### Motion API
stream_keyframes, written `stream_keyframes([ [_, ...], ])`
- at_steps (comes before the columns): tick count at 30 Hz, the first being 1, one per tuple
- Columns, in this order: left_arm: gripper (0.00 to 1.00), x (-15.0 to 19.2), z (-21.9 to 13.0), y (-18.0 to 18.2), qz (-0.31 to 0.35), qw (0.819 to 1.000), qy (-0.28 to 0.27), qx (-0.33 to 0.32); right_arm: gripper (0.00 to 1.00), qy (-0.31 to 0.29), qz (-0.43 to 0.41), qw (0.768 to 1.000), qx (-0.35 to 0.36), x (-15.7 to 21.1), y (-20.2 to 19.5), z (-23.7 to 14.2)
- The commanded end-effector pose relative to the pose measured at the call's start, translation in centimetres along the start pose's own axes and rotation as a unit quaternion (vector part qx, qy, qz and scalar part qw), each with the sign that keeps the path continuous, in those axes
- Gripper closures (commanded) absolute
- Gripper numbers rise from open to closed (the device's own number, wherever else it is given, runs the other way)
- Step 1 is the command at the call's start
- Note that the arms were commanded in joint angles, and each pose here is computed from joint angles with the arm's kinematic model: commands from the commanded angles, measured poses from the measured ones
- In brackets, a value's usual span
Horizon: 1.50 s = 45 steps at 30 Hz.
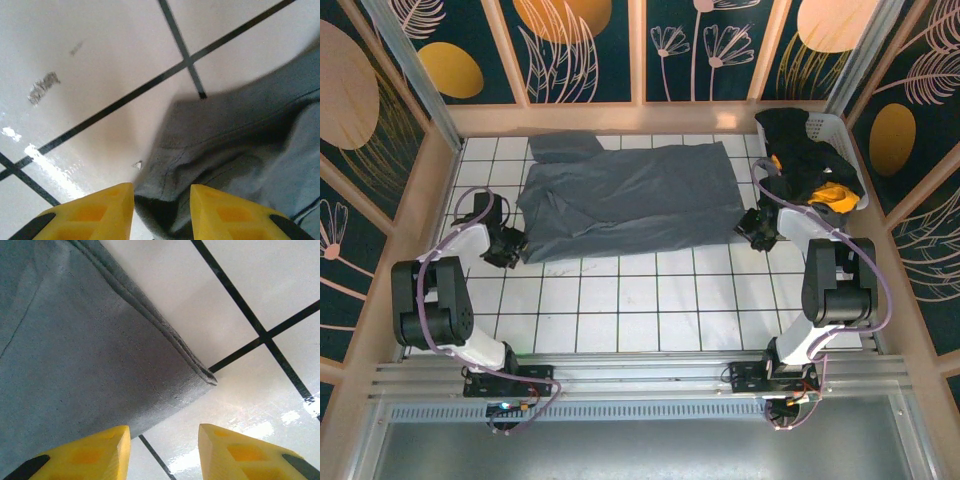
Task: Fold and stack the t-shirts
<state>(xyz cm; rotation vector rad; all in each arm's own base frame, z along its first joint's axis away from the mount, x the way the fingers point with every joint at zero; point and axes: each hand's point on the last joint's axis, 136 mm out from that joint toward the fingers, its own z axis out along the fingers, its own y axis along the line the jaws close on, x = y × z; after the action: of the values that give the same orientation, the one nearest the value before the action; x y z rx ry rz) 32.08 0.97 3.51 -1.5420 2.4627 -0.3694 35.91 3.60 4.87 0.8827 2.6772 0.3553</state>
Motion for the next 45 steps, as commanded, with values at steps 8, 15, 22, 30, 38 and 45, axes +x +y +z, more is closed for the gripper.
stream_keyframes([
  [8, 0.71, 1.0, 2.5, 0.1, -0.009, 0.999, 0.041, 0.003, 0.59, -0.002, 0.000, 1.000, 0.009, -0.3, -0.3, 0.9],
  [15, 0.97, -0.3, 2.3, 1.1, 0.013, 0.999, 0.009, -0.035, 0.59, -0.014, 0.003, 0.999, 0.036, -0.8, -1.4, 1.6],
  [22, 1.00, -0.1, 1.7, 2.0, 0.025, 0.998, 0.005, -0.049, 0.60, -0.009, 0.006, 0.999, 0.047, -0.7, -1.7, 2.3],
  [30, 1.00, -0.8, 1.5, 2.3, 0.023, 0.998, -0.001, -0.057, 0.84, 0.000, 0.007, 0.997, 0.072, -0.5, -2.2, 4.1],
  [38, 1.00, -2.0, 0.5, 3.7, 0.029, 0.996, -0.018, -0.079, 1.00, 0.021, 0.018, 0.993, 0.117, 2.7, -4.7, 2.2],
  [45, 1.00, -1.5, -0.2, 6.5, 0.035, 0.992, -0.032, -0.119, 1.00, 0.086, 0.024, 0.981, 0.170, 10.1, -9.5, 0.1],
])
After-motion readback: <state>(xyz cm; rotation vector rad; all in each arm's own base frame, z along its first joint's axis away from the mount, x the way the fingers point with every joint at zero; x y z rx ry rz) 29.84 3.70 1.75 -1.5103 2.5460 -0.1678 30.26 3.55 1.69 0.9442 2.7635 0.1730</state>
